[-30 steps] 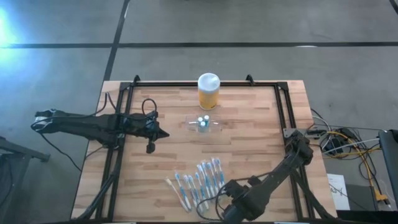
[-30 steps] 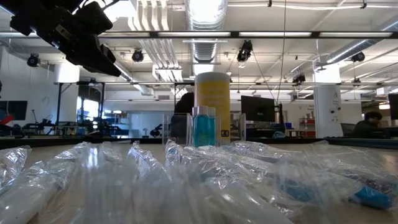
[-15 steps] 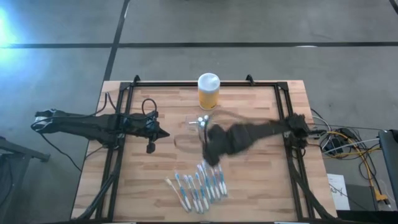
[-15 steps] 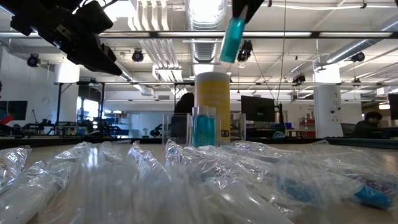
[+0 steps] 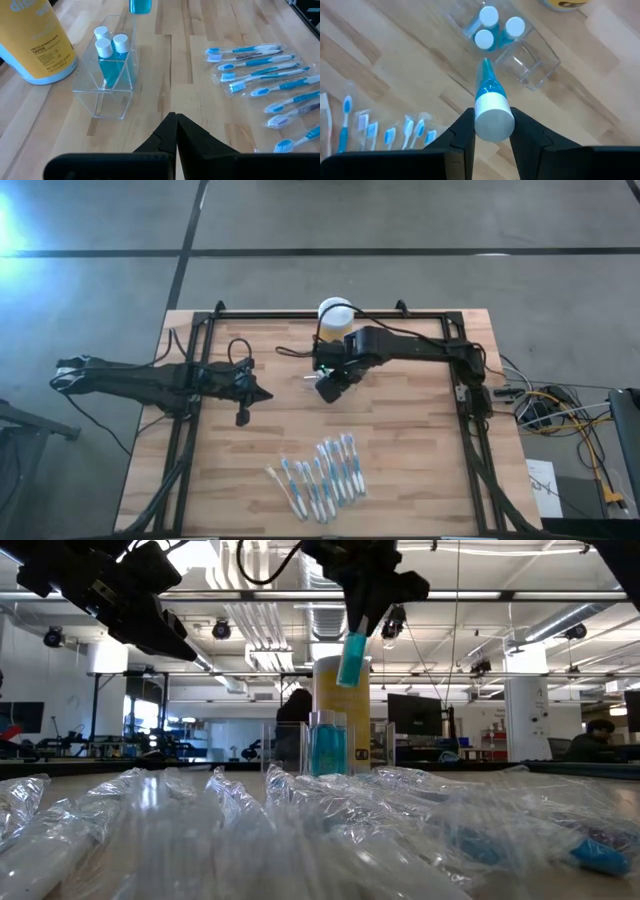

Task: Pick & Place toothbrushing station
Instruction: Put the blue mouthwash bottle into the transparent organizer

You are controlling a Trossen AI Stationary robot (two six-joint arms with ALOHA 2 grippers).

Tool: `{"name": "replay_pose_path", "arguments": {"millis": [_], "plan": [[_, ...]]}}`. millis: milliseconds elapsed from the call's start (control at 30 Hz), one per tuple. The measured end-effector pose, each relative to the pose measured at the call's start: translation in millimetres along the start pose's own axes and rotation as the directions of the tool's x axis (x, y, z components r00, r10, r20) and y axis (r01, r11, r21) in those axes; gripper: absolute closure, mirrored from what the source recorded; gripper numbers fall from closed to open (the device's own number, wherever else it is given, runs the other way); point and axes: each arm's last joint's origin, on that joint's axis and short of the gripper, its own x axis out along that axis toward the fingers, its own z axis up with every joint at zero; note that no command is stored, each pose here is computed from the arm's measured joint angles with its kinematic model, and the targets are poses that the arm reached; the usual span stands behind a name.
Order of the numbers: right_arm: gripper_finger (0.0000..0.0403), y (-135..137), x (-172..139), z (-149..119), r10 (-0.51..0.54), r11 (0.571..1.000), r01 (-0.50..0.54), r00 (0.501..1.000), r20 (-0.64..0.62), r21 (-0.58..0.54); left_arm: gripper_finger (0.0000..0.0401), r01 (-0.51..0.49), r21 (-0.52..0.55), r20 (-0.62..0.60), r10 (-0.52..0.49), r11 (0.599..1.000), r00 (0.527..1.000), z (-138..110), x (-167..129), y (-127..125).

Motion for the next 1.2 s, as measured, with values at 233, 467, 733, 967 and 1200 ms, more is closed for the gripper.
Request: {"name": "replay_pose_path", "arguments": {"millis": [233,467,733,967,1200], "plan": [[0.0316,-5.1,9.0,9.3,-0.014,1.000,0.014,1.000,-0.001,0.026,0.0391,0.001,0.000,0.006,-0.001,1.000,1.000,0.6,0.0,0.0],[0.0316,-11.1,21.1,19.8,-0.038,0.997,0.039,0.999,-0.006,0.069,0.0391,0.002,-0.006,0.033,-0.002,1.000,0.999,3.2,-0.1,-0.1],[0.0316,-15.8,36.1,30.2,-0.061,0.995,0.062,0.998,-0.023,0.075,0.0391,0.003,-0.006,0.030,-0.003,1.000,1.000,2.9,0.0,-0.1],[0.0316,-15.8,42.7,33.3,-0.064,0.994,0.066,0.997,-0.030,0.082,0.0391,0.005,-0.005,0.028,-0.005,1.000,1.000,2.7,0.0,-0.2],[0.0315,-14.6,44.4,34.3,-0.058,0.993,0.060,0.998,-0.022,0.106,0.0391,0.005,-0.004,0.028,-0.005,1.000,1.000,2.8,0.0,-0.2]]}}
